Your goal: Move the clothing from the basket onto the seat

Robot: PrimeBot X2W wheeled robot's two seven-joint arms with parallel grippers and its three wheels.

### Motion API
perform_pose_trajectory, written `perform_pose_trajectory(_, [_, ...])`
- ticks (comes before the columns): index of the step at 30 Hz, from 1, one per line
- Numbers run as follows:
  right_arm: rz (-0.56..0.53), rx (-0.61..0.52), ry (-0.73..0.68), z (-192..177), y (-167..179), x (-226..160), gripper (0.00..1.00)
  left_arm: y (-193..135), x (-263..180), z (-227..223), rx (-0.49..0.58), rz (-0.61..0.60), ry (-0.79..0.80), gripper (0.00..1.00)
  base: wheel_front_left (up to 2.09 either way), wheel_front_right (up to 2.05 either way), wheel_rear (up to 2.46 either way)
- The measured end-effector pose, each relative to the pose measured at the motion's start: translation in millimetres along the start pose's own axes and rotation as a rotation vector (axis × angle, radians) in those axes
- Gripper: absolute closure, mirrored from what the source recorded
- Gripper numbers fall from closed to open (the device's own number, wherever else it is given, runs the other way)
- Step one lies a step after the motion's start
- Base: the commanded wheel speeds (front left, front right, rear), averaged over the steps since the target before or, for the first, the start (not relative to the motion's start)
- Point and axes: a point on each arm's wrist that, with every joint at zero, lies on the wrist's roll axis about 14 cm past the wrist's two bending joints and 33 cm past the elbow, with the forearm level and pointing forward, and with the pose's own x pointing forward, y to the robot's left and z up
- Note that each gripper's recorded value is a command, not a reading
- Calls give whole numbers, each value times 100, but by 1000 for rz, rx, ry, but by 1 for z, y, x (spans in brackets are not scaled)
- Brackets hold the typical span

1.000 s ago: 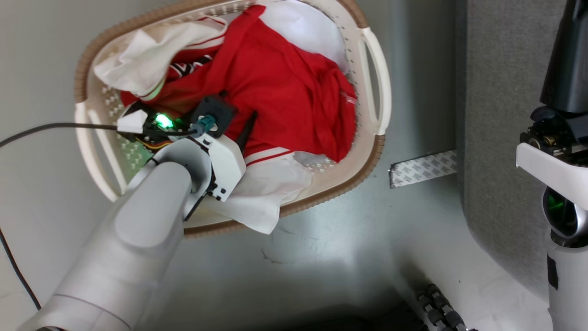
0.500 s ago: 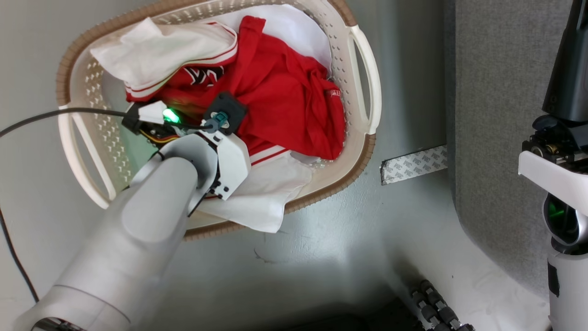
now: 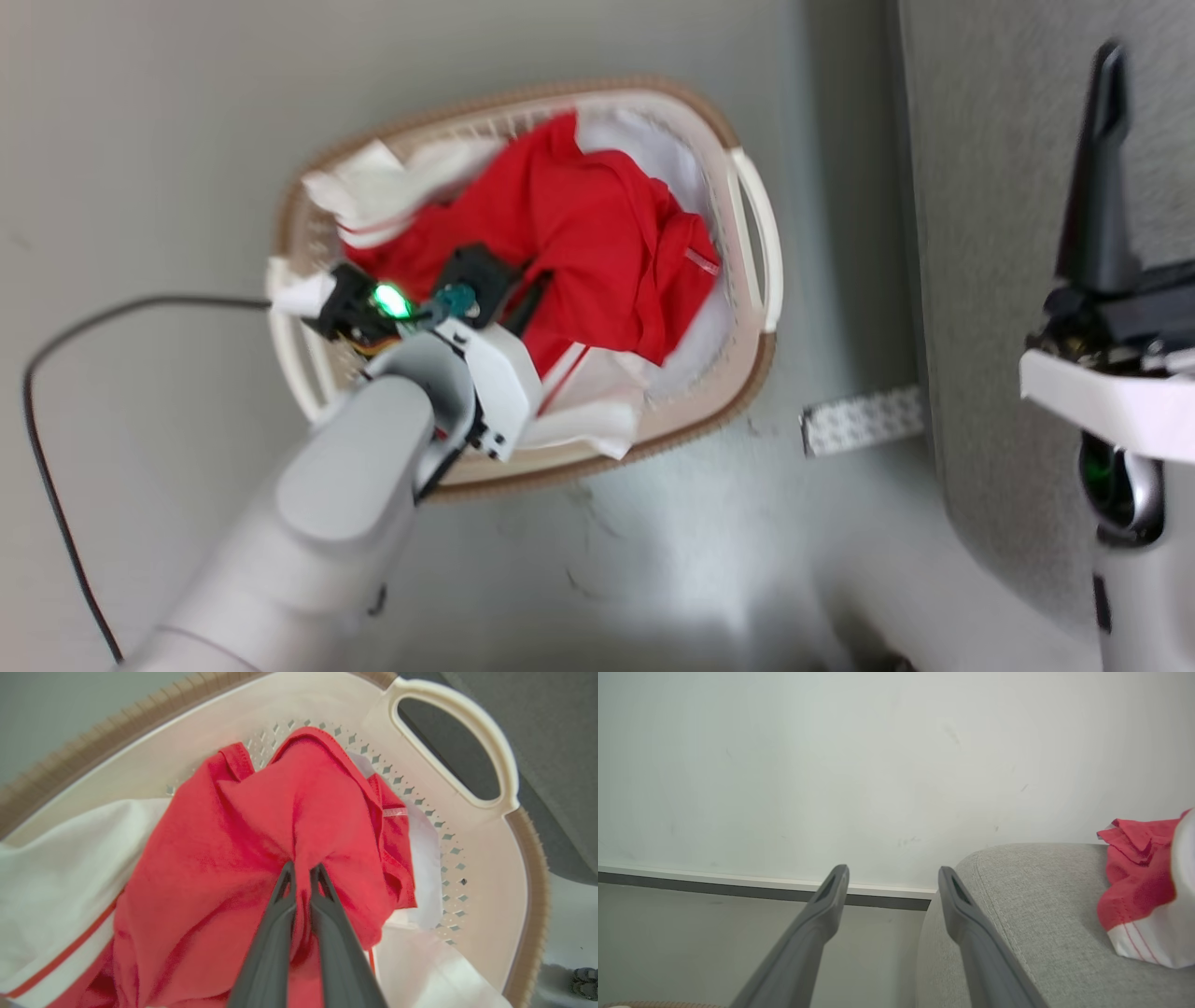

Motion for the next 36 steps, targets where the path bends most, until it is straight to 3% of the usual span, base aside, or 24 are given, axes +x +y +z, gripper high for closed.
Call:
perform_pose_trajectory(4, [10,15,-9,19,8,-11,0,-8,-27,33,-59,25,-86,100,0,0,0])
perform_pose_trajectory(14, [-1,34,-34,70,15,-59,0,-32,-109,117,-82,92,-288,100,0,0,0])
perform_pose_trajectory(26, [15,46,-94,118,28,-120,0,-71,-212,209,13,193,-535,100,0,0,0])
perform_pose_trajectory(36, [51,52,-106,129,44,-168,0,-113,-282,256,87,243,-688,100,0,0,0])
